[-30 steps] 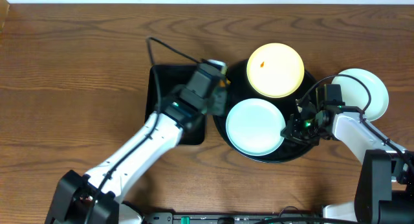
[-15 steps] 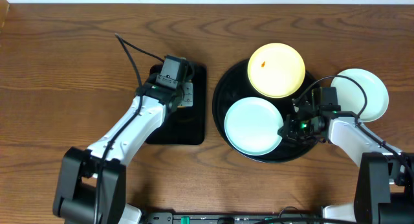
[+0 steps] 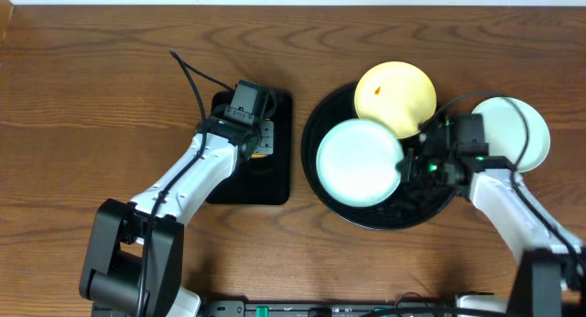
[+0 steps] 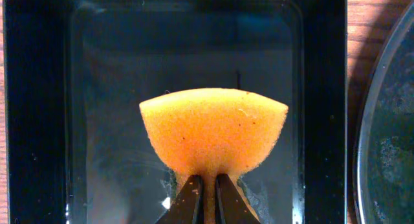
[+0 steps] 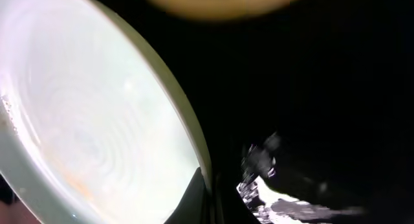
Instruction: Clean dirty plates on tray and stack at the side
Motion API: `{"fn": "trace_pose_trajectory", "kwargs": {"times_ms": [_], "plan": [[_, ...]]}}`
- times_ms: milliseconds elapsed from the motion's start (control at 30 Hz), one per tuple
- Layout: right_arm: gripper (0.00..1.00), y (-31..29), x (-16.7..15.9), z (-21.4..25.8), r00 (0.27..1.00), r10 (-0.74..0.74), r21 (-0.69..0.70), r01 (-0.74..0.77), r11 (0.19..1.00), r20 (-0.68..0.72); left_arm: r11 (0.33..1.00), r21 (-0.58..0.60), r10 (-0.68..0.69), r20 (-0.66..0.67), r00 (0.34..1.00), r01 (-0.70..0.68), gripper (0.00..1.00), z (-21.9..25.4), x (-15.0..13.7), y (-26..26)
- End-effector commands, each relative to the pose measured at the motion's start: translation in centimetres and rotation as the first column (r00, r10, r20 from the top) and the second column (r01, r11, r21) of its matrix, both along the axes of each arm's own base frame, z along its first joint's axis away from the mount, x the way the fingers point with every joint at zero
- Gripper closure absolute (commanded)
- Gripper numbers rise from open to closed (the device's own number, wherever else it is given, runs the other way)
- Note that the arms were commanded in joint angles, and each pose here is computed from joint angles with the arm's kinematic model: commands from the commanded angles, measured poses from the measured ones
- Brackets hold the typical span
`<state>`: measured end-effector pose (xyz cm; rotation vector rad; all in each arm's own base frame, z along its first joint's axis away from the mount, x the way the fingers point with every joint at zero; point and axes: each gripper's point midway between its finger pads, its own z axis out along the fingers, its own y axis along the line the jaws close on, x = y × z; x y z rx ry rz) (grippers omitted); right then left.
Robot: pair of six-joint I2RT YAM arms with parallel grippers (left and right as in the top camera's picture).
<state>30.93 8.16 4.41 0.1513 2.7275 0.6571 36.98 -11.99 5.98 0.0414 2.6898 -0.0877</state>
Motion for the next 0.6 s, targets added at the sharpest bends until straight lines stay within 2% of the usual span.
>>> {"fn": "trace_pose_trajectory", "kwargs": {"times_ms": [0,100,233,567], "plan": [[0.99,-3.3,2.5,4.1,0.984,-0.042,-0.192,0.076,0.978,0.174,1.0,0.015,-0.006,-0.008,1.0,0.006,0.92,-0.3,-0.3,0.3],[0.99,-4.6,2.2,5.8,0.977,-0.019,-0.303,0.084,0.949,0.212,1.0,0.015,-0.005,-0.008,1.0,0.005,0.93,-0.3,-0.3,0.3],[0.99,-7.4,0.9,7.1,0.985,-0.053,-0.472,0.125,0.873,0.163,1.0,0.015,-0.005,-0.008,1.0,0.005,0.93,-0.3,-0.3,0.3],[0.99,-10.0,-2.0,11.2,0.997,-0.065,-0.626,0.071,0.776,0.033,1.0,0.015,-0.005,-0.008,1.0,0.005,0.92,-0.3,-0.3,0.3]]}}
